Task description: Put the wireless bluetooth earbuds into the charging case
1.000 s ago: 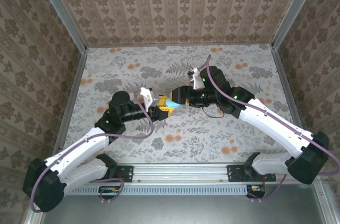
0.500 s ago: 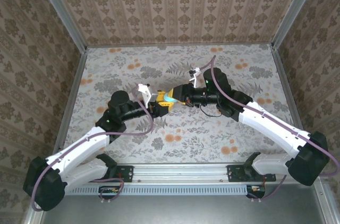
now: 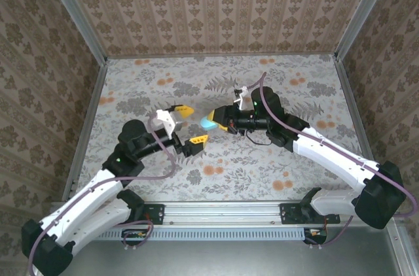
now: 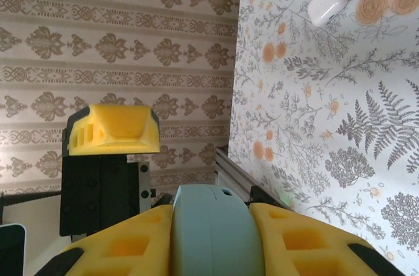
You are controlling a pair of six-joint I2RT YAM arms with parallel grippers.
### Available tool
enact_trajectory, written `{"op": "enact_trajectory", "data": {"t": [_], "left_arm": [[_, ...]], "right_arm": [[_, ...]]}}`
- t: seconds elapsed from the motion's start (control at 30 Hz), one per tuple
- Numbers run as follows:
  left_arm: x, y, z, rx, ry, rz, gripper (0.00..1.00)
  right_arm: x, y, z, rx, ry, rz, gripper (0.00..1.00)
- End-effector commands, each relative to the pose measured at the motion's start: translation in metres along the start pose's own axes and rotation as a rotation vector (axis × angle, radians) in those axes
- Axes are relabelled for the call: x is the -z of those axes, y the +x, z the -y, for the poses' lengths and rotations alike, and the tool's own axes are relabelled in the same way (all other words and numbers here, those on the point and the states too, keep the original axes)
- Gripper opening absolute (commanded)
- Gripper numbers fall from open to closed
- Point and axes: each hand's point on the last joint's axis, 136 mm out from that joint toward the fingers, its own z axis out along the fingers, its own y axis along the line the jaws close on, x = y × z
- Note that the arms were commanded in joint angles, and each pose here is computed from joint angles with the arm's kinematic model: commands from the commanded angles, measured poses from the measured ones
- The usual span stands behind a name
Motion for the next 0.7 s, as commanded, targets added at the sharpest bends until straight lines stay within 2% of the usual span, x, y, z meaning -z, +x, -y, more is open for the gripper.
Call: {"op": "enact_trajectory", "data": {"t": [0.0, 0.17, 0.33, 0.53, 0.67], "left_arm": [[0.015, 0.017, -0.018, -0.006, -0.139, -0.072, 1.0], [0.04, 0.038, -0.046, 0.019, -0.329, -0.2, 1.0], [0.063, 0.065, -0.068, 0.119, -0.48, -0.282, 1.0], [0.078, 0.092, -0.08, 0.263, -0.559, -0.301, 1.0], [0.085, 0.108, -0.082, 0.324, -0.577, -0.315, 1.0]], "right_arm": [[0.0, -0.013, 0.001, 0.032, 0.017, 0.054, 0.23], [-0.021, -0.029, 0.041, 0.094, 0.183, 0.077, 0.25], [-0.072, -0.046, 0.087, 0.127, 0.286, 0.033, 0.25], [-0.142, -0.065, 0.152, 0.072, 0.337, 0.005, 0.23], [-0.172, -0.068, 0.18, 0.021, 0.327, -0.027, 0.22]]}}
